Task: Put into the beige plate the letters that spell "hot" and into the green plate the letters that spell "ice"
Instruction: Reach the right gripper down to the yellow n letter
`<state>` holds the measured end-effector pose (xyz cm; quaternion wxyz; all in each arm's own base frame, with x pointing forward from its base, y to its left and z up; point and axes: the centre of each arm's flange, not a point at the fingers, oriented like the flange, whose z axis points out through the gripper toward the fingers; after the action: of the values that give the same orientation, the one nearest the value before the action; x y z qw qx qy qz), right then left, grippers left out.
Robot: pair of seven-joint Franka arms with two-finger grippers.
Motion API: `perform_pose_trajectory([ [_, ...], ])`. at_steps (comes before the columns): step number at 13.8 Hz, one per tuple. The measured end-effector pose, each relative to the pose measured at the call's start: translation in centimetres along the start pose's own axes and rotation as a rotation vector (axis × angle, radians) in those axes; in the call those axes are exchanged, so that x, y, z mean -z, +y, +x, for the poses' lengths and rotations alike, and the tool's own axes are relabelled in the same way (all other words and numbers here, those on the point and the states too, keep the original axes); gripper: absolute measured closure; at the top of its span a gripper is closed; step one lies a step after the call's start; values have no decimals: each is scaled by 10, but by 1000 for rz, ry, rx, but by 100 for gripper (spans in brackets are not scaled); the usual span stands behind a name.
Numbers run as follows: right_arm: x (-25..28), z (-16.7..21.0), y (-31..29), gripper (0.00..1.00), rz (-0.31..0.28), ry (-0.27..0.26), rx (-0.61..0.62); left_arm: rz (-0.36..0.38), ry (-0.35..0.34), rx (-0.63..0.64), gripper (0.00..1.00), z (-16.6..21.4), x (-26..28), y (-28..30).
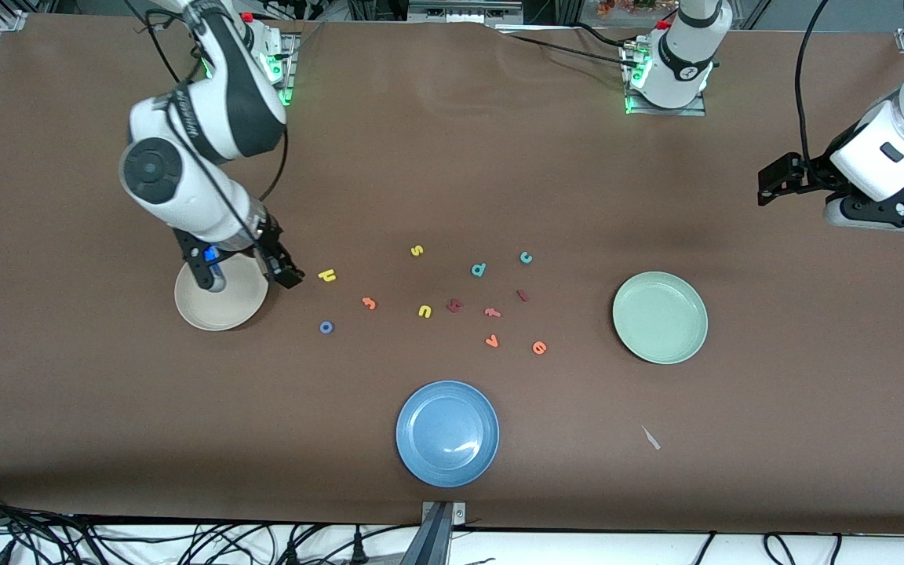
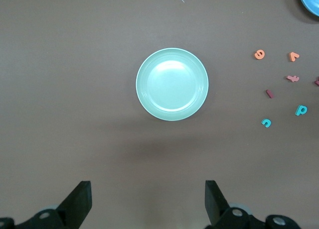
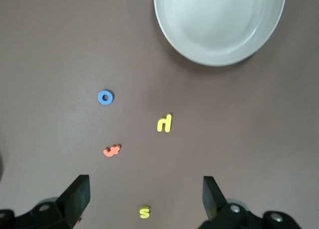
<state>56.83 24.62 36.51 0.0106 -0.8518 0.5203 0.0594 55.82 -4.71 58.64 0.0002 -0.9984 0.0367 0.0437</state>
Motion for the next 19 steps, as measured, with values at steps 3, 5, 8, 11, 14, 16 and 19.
perform_pose_trajectory([
  [3,-34,-18,-6,0,0,8,-63,0,0,0,0,0,0,0],
  [5,-53,-20,-5,0,20,14,-82,0,0,0,0,0,0,0],
  [8,-77,-15,5,0,47,23,-94,0,0,0,0,0,0,0],
  [11,-103,-10,11,0,53,30,-101,0,-1,0,0,0,0,0],
  [14,-142,-5,10,0,45,39,-108,0,-1,0,0,0,0,0],
  [16,-159,-2,11,0,32,42,-111,0,-1,-1,0,0,0,0],
  [19,-167,-1,12,0,21,43,-113,1,-1,-9,0,0,0,5],
])
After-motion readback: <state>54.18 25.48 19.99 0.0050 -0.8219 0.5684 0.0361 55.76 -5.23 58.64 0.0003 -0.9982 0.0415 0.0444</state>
